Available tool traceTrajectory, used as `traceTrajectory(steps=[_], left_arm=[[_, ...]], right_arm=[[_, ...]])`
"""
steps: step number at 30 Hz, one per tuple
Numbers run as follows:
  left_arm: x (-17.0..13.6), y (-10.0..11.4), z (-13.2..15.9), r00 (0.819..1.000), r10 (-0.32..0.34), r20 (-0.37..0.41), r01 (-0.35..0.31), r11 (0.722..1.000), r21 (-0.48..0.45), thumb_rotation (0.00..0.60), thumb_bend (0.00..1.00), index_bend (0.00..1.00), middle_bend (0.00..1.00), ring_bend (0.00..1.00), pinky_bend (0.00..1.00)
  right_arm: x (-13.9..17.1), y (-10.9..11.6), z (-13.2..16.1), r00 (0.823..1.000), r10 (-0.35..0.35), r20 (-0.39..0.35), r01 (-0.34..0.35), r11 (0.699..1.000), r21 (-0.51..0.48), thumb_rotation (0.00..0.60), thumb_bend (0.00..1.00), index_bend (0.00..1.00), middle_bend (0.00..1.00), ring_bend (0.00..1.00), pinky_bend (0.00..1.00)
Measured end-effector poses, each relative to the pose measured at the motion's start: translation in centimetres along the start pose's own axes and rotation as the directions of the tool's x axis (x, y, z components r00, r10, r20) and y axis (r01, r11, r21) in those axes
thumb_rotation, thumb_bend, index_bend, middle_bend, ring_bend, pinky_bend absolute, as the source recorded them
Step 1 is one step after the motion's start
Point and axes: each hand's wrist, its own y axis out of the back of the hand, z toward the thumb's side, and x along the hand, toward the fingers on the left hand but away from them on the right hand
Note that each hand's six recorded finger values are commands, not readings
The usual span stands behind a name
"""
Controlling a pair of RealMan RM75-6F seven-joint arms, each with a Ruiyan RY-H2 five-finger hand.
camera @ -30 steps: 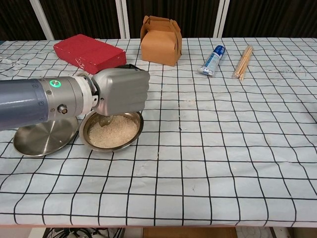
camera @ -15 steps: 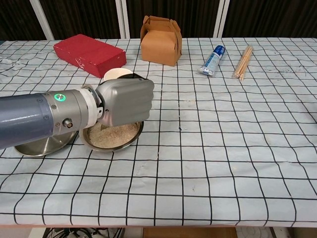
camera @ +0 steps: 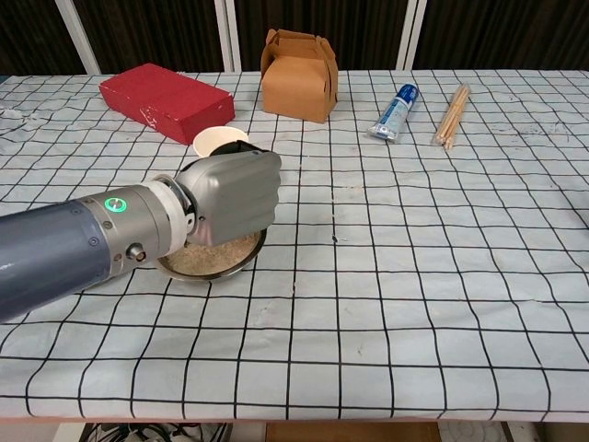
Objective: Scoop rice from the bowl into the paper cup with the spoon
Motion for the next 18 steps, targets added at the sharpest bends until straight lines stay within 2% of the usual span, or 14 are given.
traceTrajectory(steps=[6, 14, 18], left_arm=[[-0.34, 0.11, 0.08, 0.998, -0.068, -0.008, 0.067, 0.994, -0.085, 0.600, 0.48, 0.80, 1.00, 1.00, 0.98], [-0.60, 0.14, -0.36, 0.993, -0.111, -0.035, 0.104, 0.982, -0.160, 0.600, 0.49, 0.81, 1.00, 1.00, 0.99], [-0.88, -0.39, -0.59, 0.986, -0.156, -0.050, 0.142, 0.966, -0.217, 0.600, 0.49, 0.81, 1.00, 1.00, 1.00]], right_arm=[[-0.01, -0.01, 0.00, 1.000, 0.001, 0.000, -0.001, 1.000, -0.001, 0.600, 0.19, 0.00, 0.00, 0.00, 0.18], [0.02, 0.00, 0.02, 1.000, 0.000, 0.000, 0.000, 1.000, -0.003, 0.600, 0.20, 0.00, 0.00, 0.00, 0.18], [0.03, -0.01, 0.03, 1.000, 0.000, 0.000, 0.000, 1.000, -0.005, 0.600, 0.20, 0.00, 0.00, 0.00, 0.18]])
